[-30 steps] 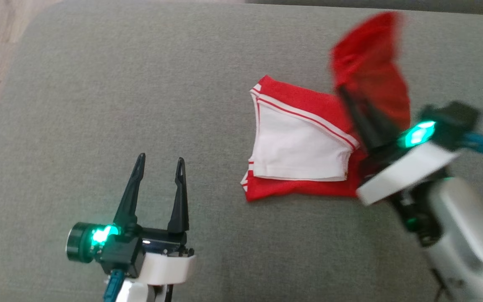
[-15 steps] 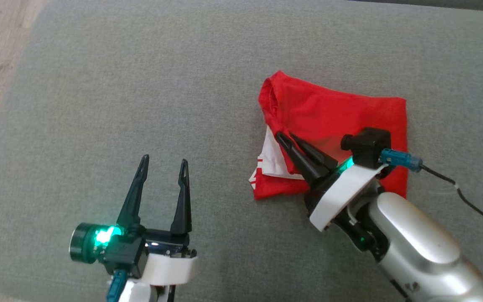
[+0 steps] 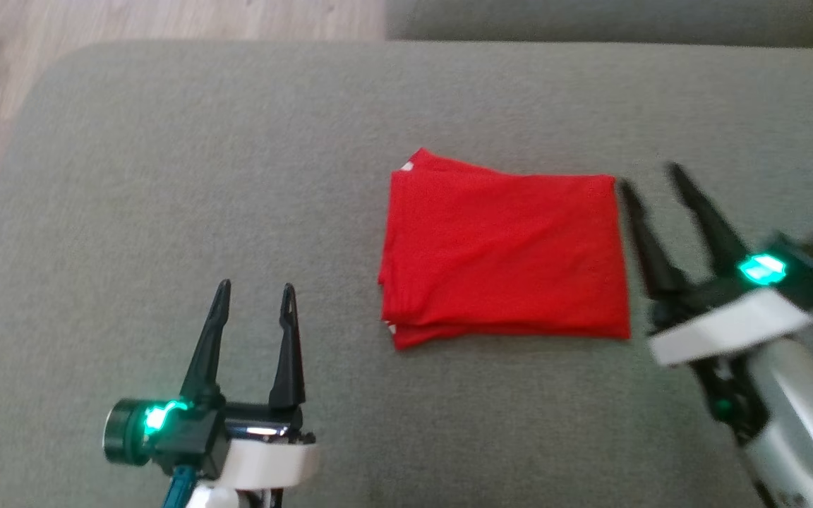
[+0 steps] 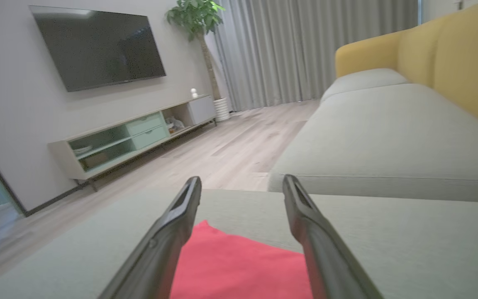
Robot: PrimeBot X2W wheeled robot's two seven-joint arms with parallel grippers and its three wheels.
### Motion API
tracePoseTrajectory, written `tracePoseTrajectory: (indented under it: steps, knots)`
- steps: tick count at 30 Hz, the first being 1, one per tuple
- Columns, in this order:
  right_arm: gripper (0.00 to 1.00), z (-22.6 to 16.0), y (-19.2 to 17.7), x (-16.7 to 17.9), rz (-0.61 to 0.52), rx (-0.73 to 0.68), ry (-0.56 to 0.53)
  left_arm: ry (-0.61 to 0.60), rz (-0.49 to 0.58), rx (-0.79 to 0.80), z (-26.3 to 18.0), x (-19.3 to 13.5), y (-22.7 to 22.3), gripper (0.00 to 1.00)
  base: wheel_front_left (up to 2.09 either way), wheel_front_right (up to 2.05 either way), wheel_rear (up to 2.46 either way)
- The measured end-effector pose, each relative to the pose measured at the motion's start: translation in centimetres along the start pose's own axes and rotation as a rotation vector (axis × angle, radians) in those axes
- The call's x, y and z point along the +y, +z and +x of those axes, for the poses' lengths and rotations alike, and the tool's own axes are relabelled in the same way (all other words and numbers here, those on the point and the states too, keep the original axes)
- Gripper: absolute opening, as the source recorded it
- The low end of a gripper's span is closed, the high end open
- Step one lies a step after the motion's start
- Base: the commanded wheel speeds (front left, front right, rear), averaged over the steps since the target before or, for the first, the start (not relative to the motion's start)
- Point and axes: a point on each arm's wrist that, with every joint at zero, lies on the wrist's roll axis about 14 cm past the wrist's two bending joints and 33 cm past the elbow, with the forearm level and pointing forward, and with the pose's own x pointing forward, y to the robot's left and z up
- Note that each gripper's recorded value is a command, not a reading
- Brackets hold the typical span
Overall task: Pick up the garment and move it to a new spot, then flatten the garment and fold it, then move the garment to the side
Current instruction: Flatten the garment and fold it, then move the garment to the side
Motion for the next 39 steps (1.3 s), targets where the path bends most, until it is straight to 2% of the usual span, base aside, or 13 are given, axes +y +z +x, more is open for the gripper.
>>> tracePoseTrajectory:
  steps: [4, 7, 9, 15, 39]
  knots:
    - [1.00, -3.8, 2.2, -3.8, -0.074, -0.061, -0.157, -0.014, -0.018, -0.013, -0.4, -0.5, 0.5, 1.00, 0.00, 0.00, 0.00]
    - [1.00, -6.6, 2.4, -4.9, -0.138, -0.065, -0.240, -0.023, -0.031, -0.028, -0.9, -0.7, 1.0, 1.00, 0.00, 0.00, 0.00]
    - [1.00, -8.7, 1.0, -4.3, -0.176, -0.020, -0.261, -0.015, -0.056, -0.021, -1.7, -0.6, 0.9, 1.00, 0.00, 0.00, 0.00]
    - [1.00, -13.6, -1.9, -2.0, -0.186, 0.053, -0.312, -0.010, -0.076, 0.023, -4.8, -0.3, -0.4, 1.00, 0.00, 0.00, 0.00]
    - [1.00, -14.6, -1.6, -0.8, -0.212, 0.034, -0.317, -0.037, -0.056, 0.029, -5.8, -0.7, -0.7, 1.00, 0.00, 0.00, 0.00]
